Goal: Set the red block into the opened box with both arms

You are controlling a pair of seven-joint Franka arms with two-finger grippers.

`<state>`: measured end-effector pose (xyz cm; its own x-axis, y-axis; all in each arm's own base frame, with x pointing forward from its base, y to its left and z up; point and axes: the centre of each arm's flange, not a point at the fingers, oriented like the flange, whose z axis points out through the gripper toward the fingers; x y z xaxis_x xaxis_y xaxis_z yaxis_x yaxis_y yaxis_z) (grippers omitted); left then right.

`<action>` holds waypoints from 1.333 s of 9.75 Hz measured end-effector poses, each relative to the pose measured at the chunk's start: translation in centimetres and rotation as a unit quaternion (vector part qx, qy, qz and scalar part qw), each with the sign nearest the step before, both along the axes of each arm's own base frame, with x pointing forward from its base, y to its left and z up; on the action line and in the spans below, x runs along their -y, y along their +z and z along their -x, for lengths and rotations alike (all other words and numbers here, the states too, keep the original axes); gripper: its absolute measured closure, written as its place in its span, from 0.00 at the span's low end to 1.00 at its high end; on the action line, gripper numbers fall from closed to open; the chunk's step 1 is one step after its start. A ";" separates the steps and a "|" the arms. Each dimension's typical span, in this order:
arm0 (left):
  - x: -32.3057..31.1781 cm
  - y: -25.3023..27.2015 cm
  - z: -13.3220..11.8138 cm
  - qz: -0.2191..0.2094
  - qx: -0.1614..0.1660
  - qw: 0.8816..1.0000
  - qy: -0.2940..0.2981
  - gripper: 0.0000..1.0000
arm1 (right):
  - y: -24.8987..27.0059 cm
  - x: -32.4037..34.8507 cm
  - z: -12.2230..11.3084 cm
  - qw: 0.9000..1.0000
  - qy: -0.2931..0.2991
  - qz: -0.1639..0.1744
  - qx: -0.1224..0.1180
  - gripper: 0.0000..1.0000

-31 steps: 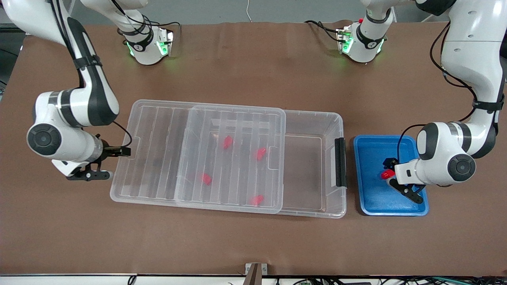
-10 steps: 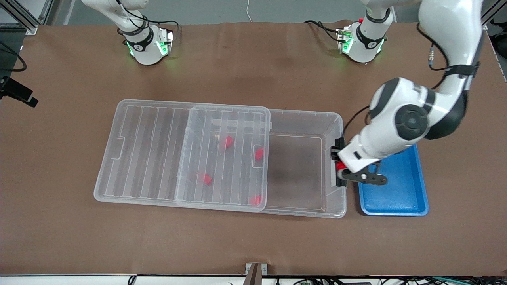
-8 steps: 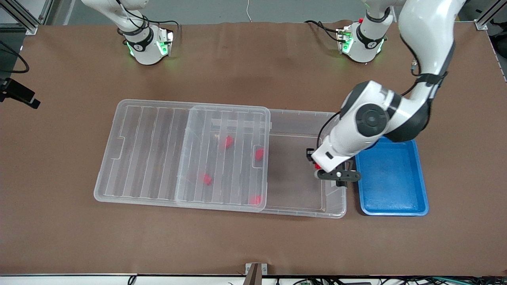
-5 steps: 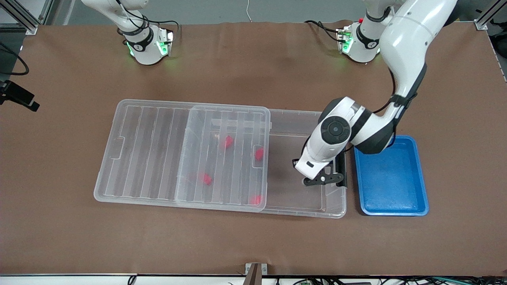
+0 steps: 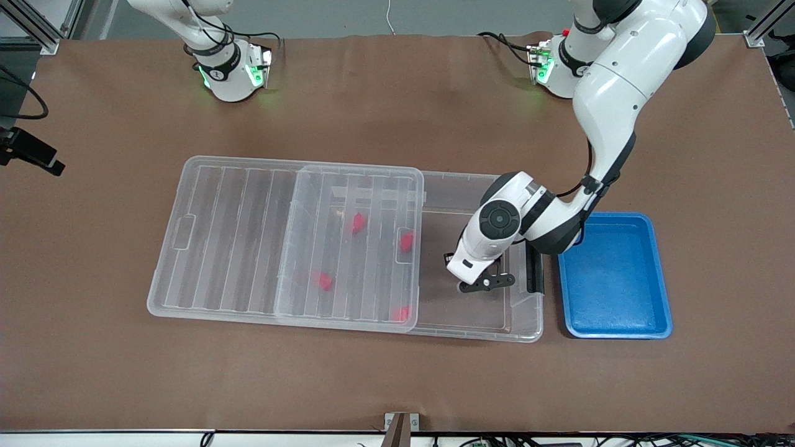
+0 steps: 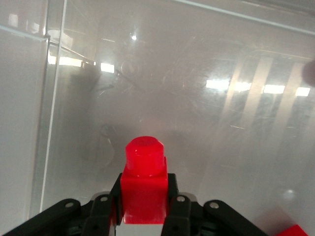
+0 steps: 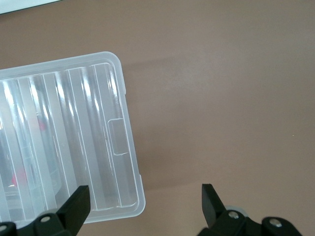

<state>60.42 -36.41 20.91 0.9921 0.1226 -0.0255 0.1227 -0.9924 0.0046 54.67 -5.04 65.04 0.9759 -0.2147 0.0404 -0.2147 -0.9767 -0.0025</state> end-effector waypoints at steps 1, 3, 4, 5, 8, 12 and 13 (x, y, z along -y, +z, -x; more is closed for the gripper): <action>-0.1 -0.6 0.1 -0.004 -0.001 1.000 -0.006 0.62 | 0.0 0.0 0.0 1.000 0.000 -0.001 0.001 0.00; -0.3 -0.6 -0.2 -0.005 0.001 1.000 -0.015 0.37 | 0.0 0.0 0.0 1.000 0.000 -0.002 0.001 0.00; -0.3 0.5 -0.8 -0.001 0.011 1.000 -0.019 0.23 | 0.0 0.0 0.0 1.000 0.001 -0.002 0.001 0.00; -0.6 2.7 -1.6 0.000 0.026 0.999 -0.021 0.07 | 0.0 0.0 0.0 1.000 0.001 -0.002 0.001 0.00; -2.4 16.2 -2.5 -0.036 0.073 0.996 -0.035 0.00 | -0.1 0.0 0.0 1.000 0.001 -0.002 0.000 0.00; -13.7 31.9 -3.8 -0.041 0.074 0.996 -0.017 0.00 | -2.1 -2.1 -1.0 0.998 0.058 -0.001 -0.021 0.03; -16.7 34.7 -3.8 -0.041 0.086 0.995 -0.003 0.00 | -4.3 -1.1 -2.0 0.994 0.102 -0.002 -0.031 0.18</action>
